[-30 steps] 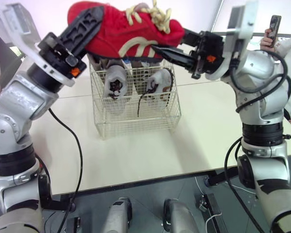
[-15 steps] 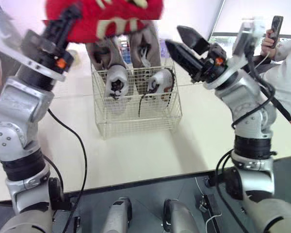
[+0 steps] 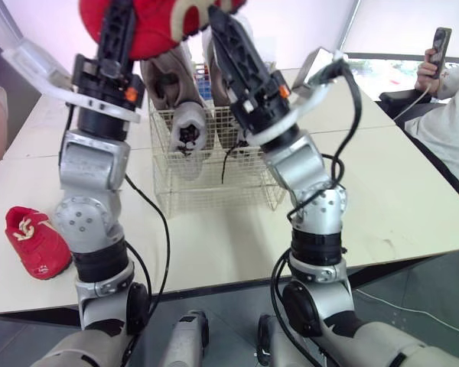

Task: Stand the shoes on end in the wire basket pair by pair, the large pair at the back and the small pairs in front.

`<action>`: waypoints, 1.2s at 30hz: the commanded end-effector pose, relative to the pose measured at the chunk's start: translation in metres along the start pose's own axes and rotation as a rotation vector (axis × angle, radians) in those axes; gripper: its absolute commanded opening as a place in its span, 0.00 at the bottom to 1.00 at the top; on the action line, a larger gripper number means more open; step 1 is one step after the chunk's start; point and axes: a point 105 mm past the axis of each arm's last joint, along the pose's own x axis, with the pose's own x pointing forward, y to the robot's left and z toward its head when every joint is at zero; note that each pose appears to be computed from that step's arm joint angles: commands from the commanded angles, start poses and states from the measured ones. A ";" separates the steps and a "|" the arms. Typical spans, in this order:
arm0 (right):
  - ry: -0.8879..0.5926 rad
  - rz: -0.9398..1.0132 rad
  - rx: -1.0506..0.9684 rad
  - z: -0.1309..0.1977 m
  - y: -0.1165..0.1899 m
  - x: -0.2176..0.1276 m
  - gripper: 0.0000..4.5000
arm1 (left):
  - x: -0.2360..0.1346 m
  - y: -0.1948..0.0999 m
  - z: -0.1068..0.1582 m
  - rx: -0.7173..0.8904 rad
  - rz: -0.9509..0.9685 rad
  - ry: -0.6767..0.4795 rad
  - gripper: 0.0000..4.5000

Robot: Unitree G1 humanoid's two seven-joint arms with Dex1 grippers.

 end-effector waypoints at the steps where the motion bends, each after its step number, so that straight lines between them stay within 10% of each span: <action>1: -0.048 0.044 -0.040 0.010 0.008 0.010 0.99 | -0.002 -0.013 -0.004 0.022 -0.047 0.003 0.06; 6: -0.073 0.076 -0.057 0.015 0.012 0.014 0.81 | -0.006 -0.011 -0.007 0.006 -0.030 -0.008 0.06; 12: -0.057 0.117 -0.054 0.013 0.024 0.016 0.22 | -0.009 -0.010 -0.012 0.037 -0.012 0.030 0.06; 13: -0.054 0.124 -0.057 0.014 0.026 0.016 0.21 | -0.010 -0.010 -0.013 0.043 -0.010 0.043 0.29; 18: 0.005 0.187 -0.208 0.033 0.032 0.013 0.21 | -0.026 -0.005 -0.026 0.215 0.042 0.216 0.80; 23: 0.242 0.279 -0.495 0.068 0.024 -0.010 0.21 | -0.069 -0.001 -0.041 0.494 0.085 0.545 0.80; 36: 0.837 0.409 -0.707 0.071 -0.015 -0.072 0.21 | -0.135 -0.014 -0.044 0.453 0.166 0.824 0.80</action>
